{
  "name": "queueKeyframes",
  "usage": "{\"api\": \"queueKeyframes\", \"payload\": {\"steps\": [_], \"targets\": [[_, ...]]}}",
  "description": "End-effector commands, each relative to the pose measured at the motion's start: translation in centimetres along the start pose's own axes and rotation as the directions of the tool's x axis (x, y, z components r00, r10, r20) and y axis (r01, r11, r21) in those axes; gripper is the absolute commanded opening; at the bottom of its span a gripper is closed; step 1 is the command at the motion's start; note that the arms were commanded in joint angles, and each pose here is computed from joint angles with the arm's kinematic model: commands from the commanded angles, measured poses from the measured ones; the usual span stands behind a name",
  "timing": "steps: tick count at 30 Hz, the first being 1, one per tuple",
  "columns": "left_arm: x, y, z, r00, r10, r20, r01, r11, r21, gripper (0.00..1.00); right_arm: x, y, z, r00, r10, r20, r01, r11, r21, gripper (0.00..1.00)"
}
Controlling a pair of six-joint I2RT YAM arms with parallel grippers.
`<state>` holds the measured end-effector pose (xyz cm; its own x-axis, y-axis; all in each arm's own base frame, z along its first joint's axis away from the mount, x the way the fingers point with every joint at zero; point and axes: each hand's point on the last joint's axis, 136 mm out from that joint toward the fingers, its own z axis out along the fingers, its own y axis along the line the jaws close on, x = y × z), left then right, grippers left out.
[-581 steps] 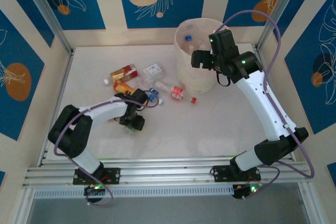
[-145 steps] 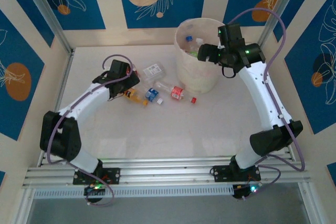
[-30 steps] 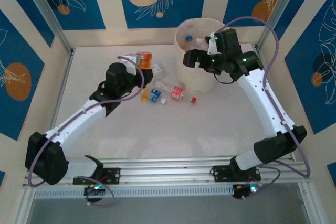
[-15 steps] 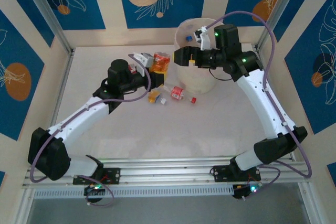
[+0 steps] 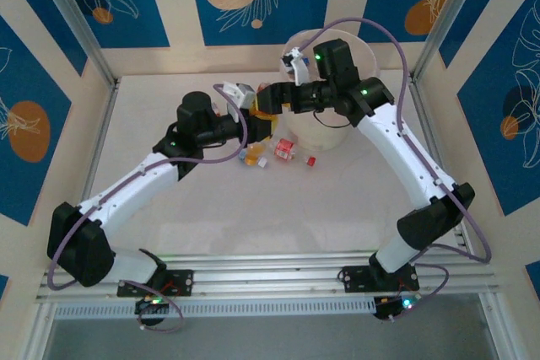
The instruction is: Put the plastic bottles in the bin
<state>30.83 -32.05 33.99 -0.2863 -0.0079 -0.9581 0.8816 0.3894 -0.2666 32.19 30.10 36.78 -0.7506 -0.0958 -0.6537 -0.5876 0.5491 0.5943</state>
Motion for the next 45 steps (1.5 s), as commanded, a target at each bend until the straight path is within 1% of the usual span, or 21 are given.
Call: {"api": "queueKeyframes", "payload": {"steps": [1, 5, 7, 8, 9, 10, 12, 13, 14, 18, 21, 25, 29, 31, 33, 35, 37, 41, 42, 44, 45], "targets": [[-1.8, -1.6, 0.0, 0.997, 0.063, 0.035, -0.065, 0.997, 0.05, 0.36, -0.6, 1.4, 0.4, 0.999, -0.032, 0.008, 0.032, 0.999, -0.04, 0.84], [-1.7, -1.7, 0.0, 0.997, 0.065, 0.032, -0.066, 0.997, 0.049, 0.39, -0.5, 1.4, 1.0, 1.0, -0.026, -0.002, 0.025, 0.999, -0.046, 0.76], [-1.6, -1.7, 0.0, 0.998, 0.064, 0.029, -0.065, 0.997, 0.048, 0.41, -0.4, 1.5, 1.1, 1.0, -0.026, -0.004, 0.026, 0.999, -0.047, 0.68], [-1.6, -1.7, 0.0, 0.998, 0.062, 0.027, -0.063, 0.997, 0.042, 0.44, -0.4, 1.5, 1.1, 1.0, -0.028, -0.003, 0.027, 0.999, -0.046, 0.64], [-1.6, -1.6, 0.0, 0.998, 0.062, 0.026, -0.063, 0.997, 0.035, 0.5, -0.5, 1.5, 1.0, 1.0, -0.031, 0.001, 0.031, 0.999, -0.043, 0.6], [-1.6, -1.5, -0.1, 0.998, 0.061, 0.025, -0.062, 0.998, 0.031, 0.59, -0.5, 1.5, 0.9, 1.0, -0.031, 0.006, 0.031, 0.999, -0.035, 0.58], [-1.6, -1.6, -0.2, 0.998, 0.061, 0.021, -0.061, 0.998, 0.027, 0.86, -0.7, 1.2, 0.6, 0.999, -0.033, 0.018, 0.033, 0.999, -0.011, 0.53], [-1.8, -1.6, -0.4, 0.998, 0.064, 0.023, -0.064, 0.998, 0.024, 0.97, -0.8, 1.1, 0.4, 0.999, -0.036, 0.024, 0.036, 0.999, 0.001, 0.5], [-1.8, -1.6, -0.5, 0.998, 0.063, 0.023, -0.064, 0.998, 0.018, 1.0, -1.0, 0.9, 0.2, 0.999, -0.041, 0.031, 0.04, 0.999, 0.018, 0.5], [-2.5, -1.5, -1.6, 0.996, 0.073, 0.049, -0.072, 0.997, -0.039, 1.0, -2.2, 0.0, -1.5, 0.995, -0.073, 0.072, 0.064, 0.99, 0.124, 0.5], [-3.2, -1.3, -3.0, 0.993, 0.089, 0.079, -0.081, 0.992, -0.098, 1.0, -4.1, -1.0, -3.7, 0.986, -0.112, 0.124, 0.079, 0.966, 0.246, 0.5], [-4.0, -0.9, -5.0, 0.987, 0.104, 0.119, -0.08, 0.978, -0.193, 1.0, -7.4, -1.9, -7.7, 0.957, -0.19, 0.218, 0.089, 0.911, 0.403, 0.49], [-4.1, -0.2, -6.5, 0.985, 0.111, 0.134, -0.071, 0.959, -0.275, 1.0, -11.0, -2.2, -11.6, 0.903, -0.3, 0.306, 0.1, 0.842, 0.53, 0.49], [-3.8, 0.3, -6.9, 0.987, 0.103, 0.127, -0.06, 0.949, -0.309, 0.99, -12.8, -2.6, -13.4, 0.87, -0.365, 0.332, 0.102, 0.792, 0.603, 0.49], [-3.3, 0.8, -7.2, 0.989, 0.093, 0.111, -0.05, 0.939, -0.34, 0.99, -14.6, -3.6, -14.9, 0.836, -0.428, 0.343, 0.091, 0.725, 0.683, 0.48], [-2.9, 1.1, -7.4, 0.992, 0.084, 0.099, -0.042, 0.931, -0.361, 0.99, -16.1, -4.8, -16.1, 0.814, -0.479, 0.33, 0.074, 0.648, 0.758, 0.47], [-2.6, 1.4, -7.7, 0.993, 0.076, 0.094, -0.035, 0.926, -0.376, 0.99, -17.3, -6.0, -17.1, 0.802, -0.52, 0.292, 0.063, 0.561, 0.826, 0.46], [-2.2, 1.7, -8.3, 0.993, 0.071, 0.095, -0.027, 0.915, -0.403, 0.99, -18.9, -8.6, -18.2, 0.797, -0.579, 0.175, 0.053, 0.356, 0.933, 0.48], [-2.1, 1.8, -8.3, 0.993, 0.068, 0.094, -0.024, 0.912, -0.409, 1.0, -19.0, -9.3, -18.2, 0.801, -0.581, 0.144, 0.058, 0.315, 0.947, 0.48], [-2.0, 2.0, -8.4, 0.994, 0.066, 0.09, -0.022, 0.908, -0.418, 0.99, -18.8, -10.8, -17.8, 0.817, -0.567, 0.102, 0.068, 0.27, 0.96, 0.48], [-2.0, 2.0, -8.4, 0.994, 0.065, 0.091, -0.021, 0.908, -0.419, 1.0, -18.6, -11.6, -17.6, 0.828, -0.554, 0.089, 0.073, 0.264, 0.962, 0.48]]}}
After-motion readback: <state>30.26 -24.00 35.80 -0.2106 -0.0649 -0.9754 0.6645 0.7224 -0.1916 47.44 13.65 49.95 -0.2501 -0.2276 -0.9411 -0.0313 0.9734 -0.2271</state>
